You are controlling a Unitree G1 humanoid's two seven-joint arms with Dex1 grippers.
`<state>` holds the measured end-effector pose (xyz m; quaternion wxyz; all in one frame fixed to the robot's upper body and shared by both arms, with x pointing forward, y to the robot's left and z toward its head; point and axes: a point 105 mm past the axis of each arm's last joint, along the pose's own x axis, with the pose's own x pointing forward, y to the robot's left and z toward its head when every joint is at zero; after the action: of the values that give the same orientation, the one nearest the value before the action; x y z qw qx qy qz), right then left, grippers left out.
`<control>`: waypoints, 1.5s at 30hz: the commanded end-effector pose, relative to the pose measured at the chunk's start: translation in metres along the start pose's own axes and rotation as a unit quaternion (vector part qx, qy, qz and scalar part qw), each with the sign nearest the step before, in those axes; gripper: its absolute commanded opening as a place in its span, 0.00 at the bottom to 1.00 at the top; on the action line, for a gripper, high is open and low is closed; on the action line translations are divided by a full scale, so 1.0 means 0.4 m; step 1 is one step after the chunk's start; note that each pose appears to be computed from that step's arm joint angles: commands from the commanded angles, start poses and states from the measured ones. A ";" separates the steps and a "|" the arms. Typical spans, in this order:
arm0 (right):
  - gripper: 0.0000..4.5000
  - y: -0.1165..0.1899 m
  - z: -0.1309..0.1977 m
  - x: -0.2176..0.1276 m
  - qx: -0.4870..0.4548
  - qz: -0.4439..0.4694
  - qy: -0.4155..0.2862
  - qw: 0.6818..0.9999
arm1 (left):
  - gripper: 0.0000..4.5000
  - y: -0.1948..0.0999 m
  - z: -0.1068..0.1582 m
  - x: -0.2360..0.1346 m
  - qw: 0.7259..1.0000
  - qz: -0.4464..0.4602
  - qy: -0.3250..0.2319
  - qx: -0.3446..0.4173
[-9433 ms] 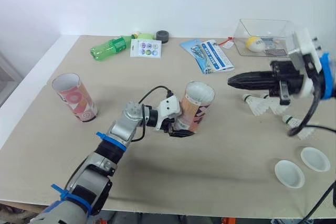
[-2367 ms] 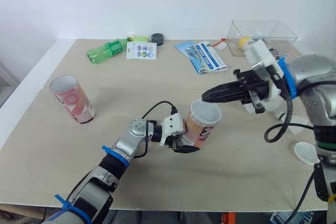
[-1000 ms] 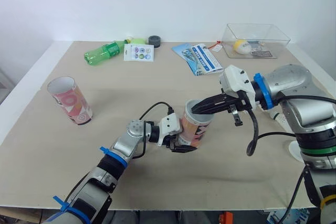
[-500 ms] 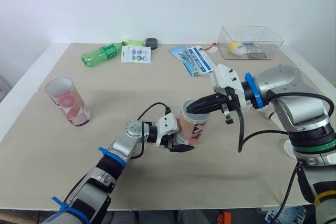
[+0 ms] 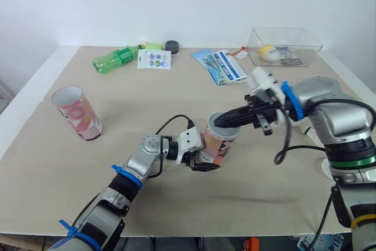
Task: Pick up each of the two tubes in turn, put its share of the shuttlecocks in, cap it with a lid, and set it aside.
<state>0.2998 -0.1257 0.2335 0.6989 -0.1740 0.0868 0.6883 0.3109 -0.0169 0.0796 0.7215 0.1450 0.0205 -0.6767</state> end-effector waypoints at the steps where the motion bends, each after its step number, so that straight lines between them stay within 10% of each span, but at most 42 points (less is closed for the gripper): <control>1: 0.01 0.007 0.051 -0.084 -0.018 -0.037 -0.062 0.997 | 0.82 0.010 -0.062 -0.024 0.998 0.023 0.045 -0.025; 8: 0.00 0.045 0.035 -0.146 0.026 -0.089 -0.119 0.989 | 0.93 0.011 -0.056 -0.026 0.999 0.019 0.034 -0.029; 19: 0.99 0.091 -0.175 -0.093 0.090 -0.156 -0.073 0.981 | 1.00 0.023 -0.037 -0.053 0.999 0.021 0.021 -0.013; 45: 1.00 0.060 -0.308 0.104 0.045 -0.139 -0.073 0.987 | 1.00 -0.033 0.002 -0.192 0.998 0.057 -0.023 0.006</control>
<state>0.2900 -0.1338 0.0930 0.8009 -0.0928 0.0618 0.5884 0.2920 0.0554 0.0840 0.7535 0.1408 0.0105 -0.6421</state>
